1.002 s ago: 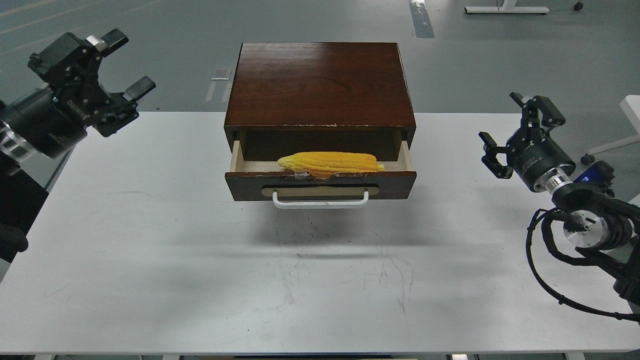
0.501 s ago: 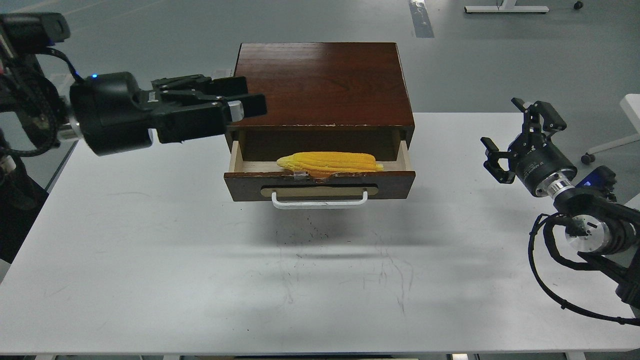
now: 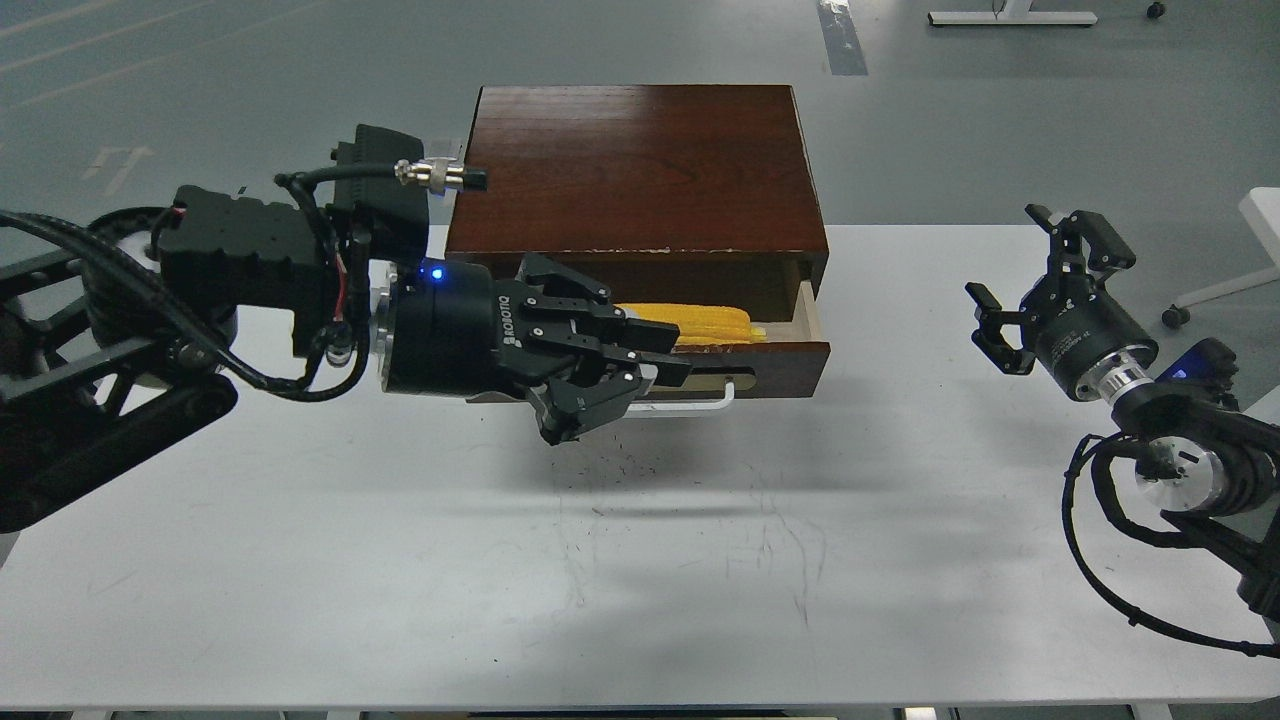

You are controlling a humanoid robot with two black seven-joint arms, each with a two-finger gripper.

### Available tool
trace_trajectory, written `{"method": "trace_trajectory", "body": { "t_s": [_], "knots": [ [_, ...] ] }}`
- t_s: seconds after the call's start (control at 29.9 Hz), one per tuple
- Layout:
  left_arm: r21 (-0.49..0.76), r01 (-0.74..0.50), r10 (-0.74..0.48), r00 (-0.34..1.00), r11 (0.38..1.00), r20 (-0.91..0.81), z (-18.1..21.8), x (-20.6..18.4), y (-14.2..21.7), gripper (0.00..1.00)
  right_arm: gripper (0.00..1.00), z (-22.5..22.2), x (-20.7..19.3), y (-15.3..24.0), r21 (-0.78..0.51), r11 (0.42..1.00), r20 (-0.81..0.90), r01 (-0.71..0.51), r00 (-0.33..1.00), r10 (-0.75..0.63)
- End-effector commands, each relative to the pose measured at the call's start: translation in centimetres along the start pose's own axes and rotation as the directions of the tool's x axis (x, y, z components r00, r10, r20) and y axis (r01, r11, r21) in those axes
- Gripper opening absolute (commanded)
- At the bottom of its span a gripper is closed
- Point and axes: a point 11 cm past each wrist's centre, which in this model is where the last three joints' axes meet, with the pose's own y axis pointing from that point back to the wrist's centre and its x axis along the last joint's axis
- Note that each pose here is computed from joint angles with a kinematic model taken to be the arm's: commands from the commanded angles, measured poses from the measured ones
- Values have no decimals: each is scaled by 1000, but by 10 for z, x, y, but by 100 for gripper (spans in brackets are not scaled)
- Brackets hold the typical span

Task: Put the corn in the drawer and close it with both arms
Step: 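Bring the left gripper down in front of the drawer handle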

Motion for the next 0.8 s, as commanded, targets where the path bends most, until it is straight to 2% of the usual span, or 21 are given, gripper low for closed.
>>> {"method": "trace_trajectory", "body": {
  "t_s": [0.0, 0.07, 0.17, 0.27, 0.4, 0.53, 0.6, 0.77],
  "knots": [
    [-31, 81, -81, 997, 996, 5, 7, -24, -16, 0, 99, 3, 1, 2, -5, 1000, 1, -2, 1000, 2],
    [-52, 124, -124, 992, 991, 1, 13, -44, -25, 0, 99, 3, 1, 2, -7, 1000, 1, -3, 1000, 3],
    [-67, 67, -61, 995, 996, 78, 20, -66, -34, 0, 99, 7, 2, 4, -13, 1000, 5, -4, 1000, 5],
    [-2, 24, -24, 994, 1000, 106, 16, -86, -29, 0, 99, 10, 3, 6, -21, 1000, 4, -7, 1000, 7],
    [36, -12, 10, 999, 999, 52, 17, -109, -24, 0, 99, 12, 3, 7, -25, 1000, 6, -8, 1000, 8],
    [32, -59, 62, 993, 998, -101, 28, -131, -25, 0, 99, 12, 2, 6, -24, 1000, 7, -6, 1000, 7],
    [31, -117, 121, 943, 993, -310, 37, -139, -27, 0, 99, 12, 2, 6, -24, 1000, 7, -6, 1000, 7],
    [91, -167, 189, 831, 982, -522, 34, -141, -28, 0, 99, 12, 5, 8, -27, 1000, 1, -12, 1000, 12]
  ]
}}
